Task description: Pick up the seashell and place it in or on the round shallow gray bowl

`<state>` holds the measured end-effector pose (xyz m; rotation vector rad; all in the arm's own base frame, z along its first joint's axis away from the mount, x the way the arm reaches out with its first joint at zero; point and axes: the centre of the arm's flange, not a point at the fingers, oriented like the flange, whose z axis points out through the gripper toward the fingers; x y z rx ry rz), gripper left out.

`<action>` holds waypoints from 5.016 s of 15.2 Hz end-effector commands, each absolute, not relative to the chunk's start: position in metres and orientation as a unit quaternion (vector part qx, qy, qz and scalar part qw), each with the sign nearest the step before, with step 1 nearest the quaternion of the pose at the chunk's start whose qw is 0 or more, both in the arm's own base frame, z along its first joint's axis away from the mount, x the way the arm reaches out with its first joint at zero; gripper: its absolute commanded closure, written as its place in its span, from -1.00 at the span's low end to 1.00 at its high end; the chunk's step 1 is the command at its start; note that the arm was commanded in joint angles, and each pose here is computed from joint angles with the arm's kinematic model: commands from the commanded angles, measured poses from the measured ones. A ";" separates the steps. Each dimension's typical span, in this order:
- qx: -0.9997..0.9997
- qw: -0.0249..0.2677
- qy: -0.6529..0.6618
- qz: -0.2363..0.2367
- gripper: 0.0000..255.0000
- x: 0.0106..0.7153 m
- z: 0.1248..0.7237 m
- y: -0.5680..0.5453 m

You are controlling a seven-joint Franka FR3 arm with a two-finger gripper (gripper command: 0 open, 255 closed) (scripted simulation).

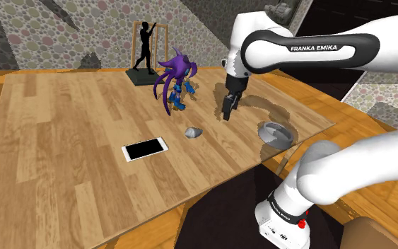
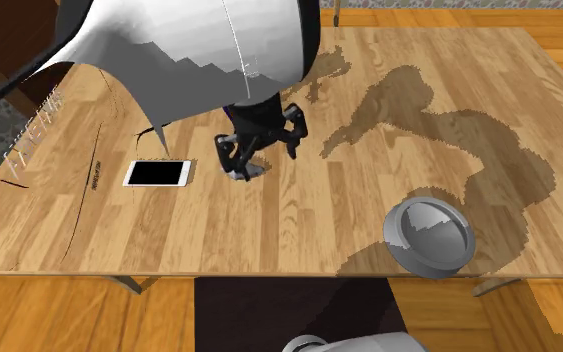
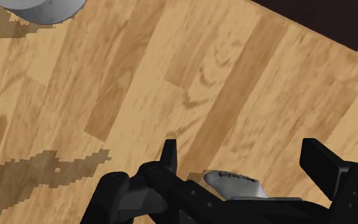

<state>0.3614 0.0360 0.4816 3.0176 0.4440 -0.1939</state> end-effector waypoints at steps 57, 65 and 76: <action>0.897 0.023 0.438 -0.050 1.00 0.463 0.429 0.103; 0.897 0.023 0.438 -0.050 1.00 0.435 0.449 0.058; 0.897 0.023 0.438 -0.050 1.00 0.356 0.447 -0.064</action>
